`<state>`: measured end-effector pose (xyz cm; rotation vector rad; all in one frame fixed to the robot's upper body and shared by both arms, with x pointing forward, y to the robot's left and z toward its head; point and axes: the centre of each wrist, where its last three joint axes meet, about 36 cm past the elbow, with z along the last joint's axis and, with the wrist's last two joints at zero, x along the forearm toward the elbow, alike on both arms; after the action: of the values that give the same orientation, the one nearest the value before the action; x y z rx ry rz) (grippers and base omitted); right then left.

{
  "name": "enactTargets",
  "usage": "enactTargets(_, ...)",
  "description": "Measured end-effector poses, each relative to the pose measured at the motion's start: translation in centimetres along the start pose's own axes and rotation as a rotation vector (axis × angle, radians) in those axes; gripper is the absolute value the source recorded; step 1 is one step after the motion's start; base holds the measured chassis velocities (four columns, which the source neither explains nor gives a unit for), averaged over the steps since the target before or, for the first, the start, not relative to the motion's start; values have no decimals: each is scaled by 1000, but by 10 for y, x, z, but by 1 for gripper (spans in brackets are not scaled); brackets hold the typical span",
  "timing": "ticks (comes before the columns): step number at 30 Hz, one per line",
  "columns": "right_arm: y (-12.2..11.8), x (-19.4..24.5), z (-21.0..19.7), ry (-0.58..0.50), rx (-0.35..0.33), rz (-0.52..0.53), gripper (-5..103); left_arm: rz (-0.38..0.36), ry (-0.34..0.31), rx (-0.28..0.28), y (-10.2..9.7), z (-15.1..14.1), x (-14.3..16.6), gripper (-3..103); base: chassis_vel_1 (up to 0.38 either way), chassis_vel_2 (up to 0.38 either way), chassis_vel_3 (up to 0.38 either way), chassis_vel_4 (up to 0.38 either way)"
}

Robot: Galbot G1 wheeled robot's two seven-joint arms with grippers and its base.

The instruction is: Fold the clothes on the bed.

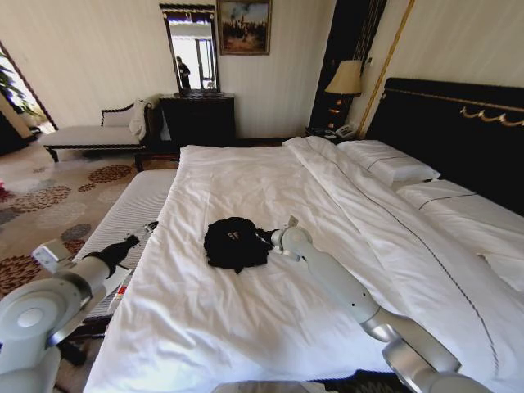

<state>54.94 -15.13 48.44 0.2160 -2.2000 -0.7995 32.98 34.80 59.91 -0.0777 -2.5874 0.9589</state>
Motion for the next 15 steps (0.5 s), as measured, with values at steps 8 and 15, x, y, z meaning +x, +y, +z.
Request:
enactTargets(8,-7,2,4,-12,2,14,0,9,211,156,9,33,-58,100,0,0,0,0)
enactTargets(15,-8,2,6,-19,4,24,0,21,295,161,2,51,-101,100,0,0,0,0)
